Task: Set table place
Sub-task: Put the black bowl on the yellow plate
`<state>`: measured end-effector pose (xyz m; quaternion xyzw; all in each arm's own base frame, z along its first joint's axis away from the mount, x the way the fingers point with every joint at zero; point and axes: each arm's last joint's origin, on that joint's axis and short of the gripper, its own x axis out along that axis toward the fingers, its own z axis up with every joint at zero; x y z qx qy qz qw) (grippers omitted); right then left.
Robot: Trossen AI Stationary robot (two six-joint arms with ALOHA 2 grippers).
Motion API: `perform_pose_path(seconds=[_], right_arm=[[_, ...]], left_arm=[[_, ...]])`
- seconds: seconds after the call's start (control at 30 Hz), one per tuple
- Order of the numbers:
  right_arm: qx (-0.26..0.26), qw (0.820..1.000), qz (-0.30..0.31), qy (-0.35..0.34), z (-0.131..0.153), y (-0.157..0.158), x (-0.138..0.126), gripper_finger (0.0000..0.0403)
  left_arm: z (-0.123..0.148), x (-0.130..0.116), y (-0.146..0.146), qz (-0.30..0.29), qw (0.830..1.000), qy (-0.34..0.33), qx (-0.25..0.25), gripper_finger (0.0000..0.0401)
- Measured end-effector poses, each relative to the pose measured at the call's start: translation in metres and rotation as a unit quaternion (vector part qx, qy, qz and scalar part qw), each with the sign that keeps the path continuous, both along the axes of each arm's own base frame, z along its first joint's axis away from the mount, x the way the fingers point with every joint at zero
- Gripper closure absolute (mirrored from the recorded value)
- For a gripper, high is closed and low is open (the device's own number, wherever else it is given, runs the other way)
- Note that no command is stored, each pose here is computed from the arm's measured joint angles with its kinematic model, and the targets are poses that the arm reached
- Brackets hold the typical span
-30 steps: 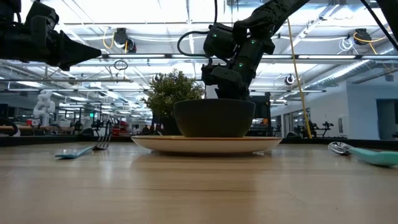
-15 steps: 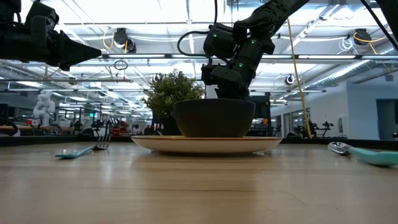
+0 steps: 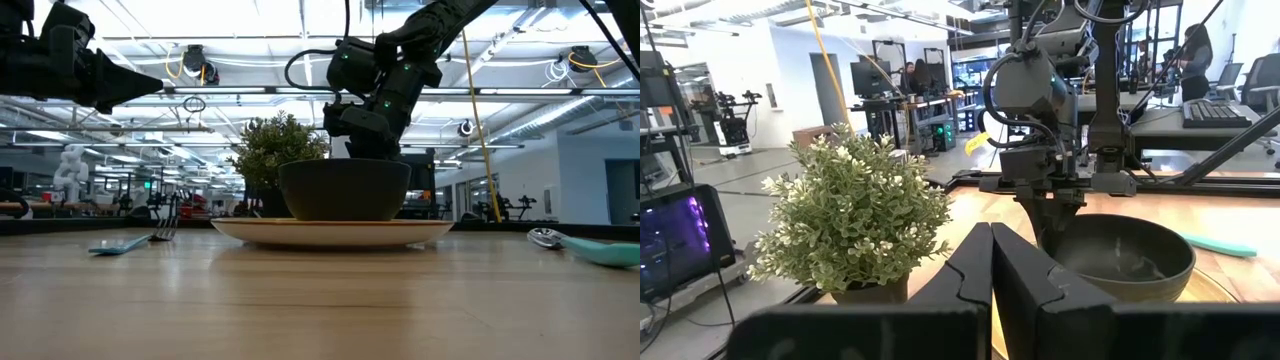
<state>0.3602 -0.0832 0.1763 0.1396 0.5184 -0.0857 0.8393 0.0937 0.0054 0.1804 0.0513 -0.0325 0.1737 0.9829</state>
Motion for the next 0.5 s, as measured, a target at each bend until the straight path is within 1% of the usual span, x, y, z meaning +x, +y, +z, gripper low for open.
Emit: perform_pose_path(seconds=[0.17,0.5], right_arm=[[0.0,1.0,-0.009,0.0,-0.0003,-0.0062,-0.0015,0.0401],[-0.001,1.0,-0.008,-0.002,-0.0001,-0.0061,-0.0011,0.0401]], left_arm=[[0.0,0.0,0.0,0.0,1.0,0.0,0.0,0.0393],[-0.0005,0.0,0.0,0.0,1.0,0.002,0.0,0.0393]])
